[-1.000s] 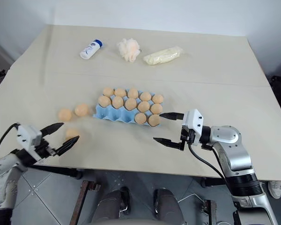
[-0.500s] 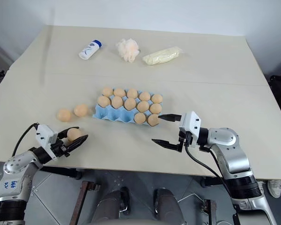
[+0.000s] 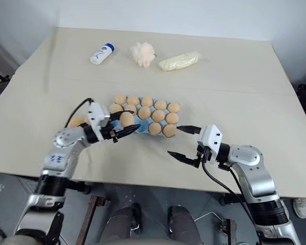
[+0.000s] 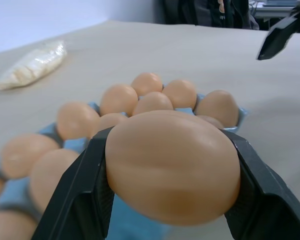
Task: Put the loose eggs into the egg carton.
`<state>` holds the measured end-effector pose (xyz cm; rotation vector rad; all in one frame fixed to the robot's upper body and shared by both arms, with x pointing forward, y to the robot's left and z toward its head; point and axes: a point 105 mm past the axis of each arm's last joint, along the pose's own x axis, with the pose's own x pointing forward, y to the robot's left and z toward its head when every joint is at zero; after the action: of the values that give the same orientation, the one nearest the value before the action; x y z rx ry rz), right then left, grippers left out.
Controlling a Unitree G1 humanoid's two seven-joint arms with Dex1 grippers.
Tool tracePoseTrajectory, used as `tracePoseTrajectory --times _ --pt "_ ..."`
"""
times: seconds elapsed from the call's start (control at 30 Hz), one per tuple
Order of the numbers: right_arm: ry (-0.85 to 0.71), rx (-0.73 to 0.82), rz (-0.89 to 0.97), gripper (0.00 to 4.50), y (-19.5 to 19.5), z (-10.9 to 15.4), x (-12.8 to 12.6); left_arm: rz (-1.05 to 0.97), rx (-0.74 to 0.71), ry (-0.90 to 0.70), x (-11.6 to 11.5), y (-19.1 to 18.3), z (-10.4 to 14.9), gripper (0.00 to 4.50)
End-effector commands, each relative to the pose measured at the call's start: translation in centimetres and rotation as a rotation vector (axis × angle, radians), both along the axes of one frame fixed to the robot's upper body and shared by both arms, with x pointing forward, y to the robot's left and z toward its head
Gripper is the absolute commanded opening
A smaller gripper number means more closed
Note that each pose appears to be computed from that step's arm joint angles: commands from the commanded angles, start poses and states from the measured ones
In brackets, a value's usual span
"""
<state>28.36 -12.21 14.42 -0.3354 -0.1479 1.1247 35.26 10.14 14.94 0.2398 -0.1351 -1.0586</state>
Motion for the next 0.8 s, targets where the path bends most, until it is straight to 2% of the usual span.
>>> tracePoseTrajectory --times 0.03,0.2,0.23,0.4,0.63,0.8 --pt "-0.072 0.019 -0.01 4.5 0.2 1.5 -0.6 -0.038 0.04 -0.031 0.6 -0.8 0.0 2.75" --pt "-0.076 0.035 -0.053 4.5 -0.2 1.4 -0.8 -0.059 0.065 -0.042 0.8 -0.8 -0.4 4.37" --pt "-0.073 0.037 -0.055 4.5 -0.1 1.3 -0.9 -0.053 0.066 -0.05 0.8 -0.7 -0.3 4.46" --pt "-0.061 0.058 -0.032 4.5 0.7 1.1 -1.1 0.037 0.018 -0.123 -0.1 2.6 1.3 4.46" --pt "-0.055 0.077 0.039 4.5 2.0 1.2 -0.5 0.321 -0.015 -0.136 -4.6 11.5 1.2 4.46" --pt "-0.045 0.084 0.11 4.5 3.3 1.2 -0.3 0.606 -0.048 -0.107 -8.4 17.4 -0.4 4.46"
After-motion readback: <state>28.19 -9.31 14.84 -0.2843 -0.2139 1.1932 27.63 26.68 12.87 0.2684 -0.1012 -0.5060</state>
